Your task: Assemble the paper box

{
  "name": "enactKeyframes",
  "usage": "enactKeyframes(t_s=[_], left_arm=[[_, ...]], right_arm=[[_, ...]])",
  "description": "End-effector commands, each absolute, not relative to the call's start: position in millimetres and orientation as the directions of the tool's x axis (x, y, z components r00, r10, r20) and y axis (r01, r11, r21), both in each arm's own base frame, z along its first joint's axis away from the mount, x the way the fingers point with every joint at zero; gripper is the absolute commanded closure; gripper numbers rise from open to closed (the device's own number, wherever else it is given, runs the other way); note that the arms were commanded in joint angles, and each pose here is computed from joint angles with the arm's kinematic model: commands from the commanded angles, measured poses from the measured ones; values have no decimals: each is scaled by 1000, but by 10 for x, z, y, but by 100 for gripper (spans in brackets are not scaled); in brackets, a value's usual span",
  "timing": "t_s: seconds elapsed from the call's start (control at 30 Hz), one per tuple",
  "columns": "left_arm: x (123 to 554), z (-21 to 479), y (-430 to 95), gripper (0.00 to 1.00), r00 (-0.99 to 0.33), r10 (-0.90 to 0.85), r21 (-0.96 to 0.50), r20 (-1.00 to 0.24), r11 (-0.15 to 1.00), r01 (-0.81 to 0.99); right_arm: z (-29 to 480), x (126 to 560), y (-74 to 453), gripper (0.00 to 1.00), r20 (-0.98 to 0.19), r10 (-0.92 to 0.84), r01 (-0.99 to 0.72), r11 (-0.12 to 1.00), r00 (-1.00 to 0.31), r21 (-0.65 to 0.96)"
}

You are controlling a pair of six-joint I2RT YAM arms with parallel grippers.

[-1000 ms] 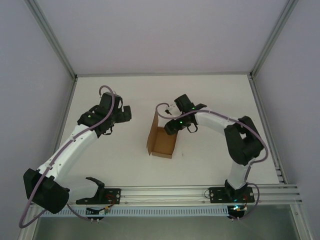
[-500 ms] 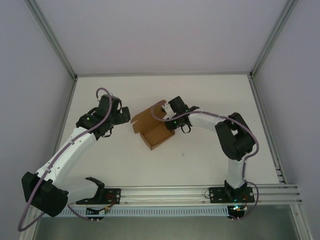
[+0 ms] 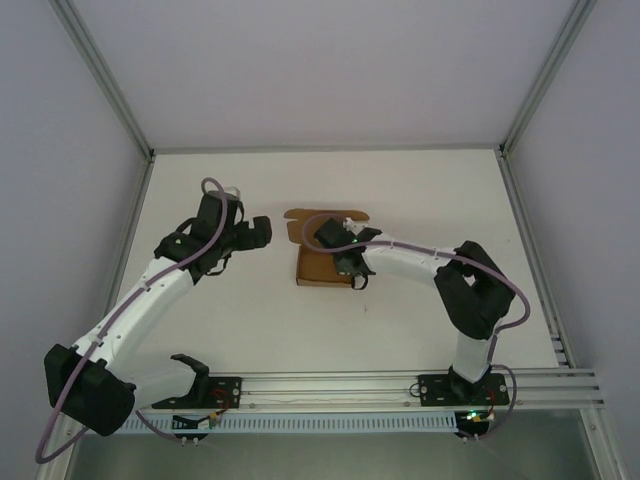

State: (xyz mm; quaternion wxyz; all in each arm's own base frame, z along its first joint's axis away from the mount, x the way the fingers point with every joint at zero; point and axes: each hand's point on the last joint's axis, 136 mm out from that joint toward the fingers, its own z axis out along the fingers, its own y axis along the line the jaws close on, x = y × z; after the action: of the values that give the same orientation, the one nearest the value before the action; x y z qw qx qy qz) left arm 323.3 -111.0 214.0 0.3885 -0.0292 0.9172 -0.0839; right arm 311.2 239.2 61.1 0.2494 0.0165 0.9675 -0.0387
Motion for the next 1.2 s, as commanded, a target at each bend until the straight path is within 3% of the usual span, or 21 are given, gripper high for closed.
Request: enactKeyframes(t_s=[0.0, 0.13, 0.2, 0.33, 0.43, 0.73, 0.83, 1.03, 1.17], left_arm=[[3274, 2114, -1375, 0, -688, -25, -203, -725, 963, 178], [3271, 2100, -1672, 0, -656, 119, -197, -745, 901, 388], [3286, 2083, -1791, 0, -631, 194, -177, -751, 862, 475], [3364, 1988, -1916, 0, -563, 385, -72, -731, 777, 626], [3398, 1938, -1957, 0, -523, 490, -46, -698, 698, 715], [3473, 1608, -2049, 0, -399, 722, -36, -566, 462, 886], [3570, 1592, -2079, 0, -374, 744, -24, -553, 435, 900], [3660, 1570, -2158, 27, -342, 775, -47, -532, 376, 926], [3690, 1488, -2177, 35, -349, 794, -84, -498, 356, 931]], right_arm=[[697, 3087, 2211, 62, -513, 89, 164, 981, -854, -102], [1056, 3142, 2282, 41, -561, -10, 40, 996, -828, -77], [1215, 3147, 2332, 23, -585, -105, -72, 994, -805, -79], [1469, 3194, 2534, 8, -614, -449, -498, 861, -649, -103], [1609, 3337, 2455, 4, -628, -565, -650, 750, -535, -121], [1667, 3506, 2442, 10, -607, -727, -877, 470, -322, -97], [1570, 3589, 2409, 28, -556, -757, -885, 458, -342, -79], [1433, 3615, 2344, 50, -473, -800, -898, 439, -369, -41], [1410, 3608, 2275, 50, -446, -813, -899, 437, -374, -42]])
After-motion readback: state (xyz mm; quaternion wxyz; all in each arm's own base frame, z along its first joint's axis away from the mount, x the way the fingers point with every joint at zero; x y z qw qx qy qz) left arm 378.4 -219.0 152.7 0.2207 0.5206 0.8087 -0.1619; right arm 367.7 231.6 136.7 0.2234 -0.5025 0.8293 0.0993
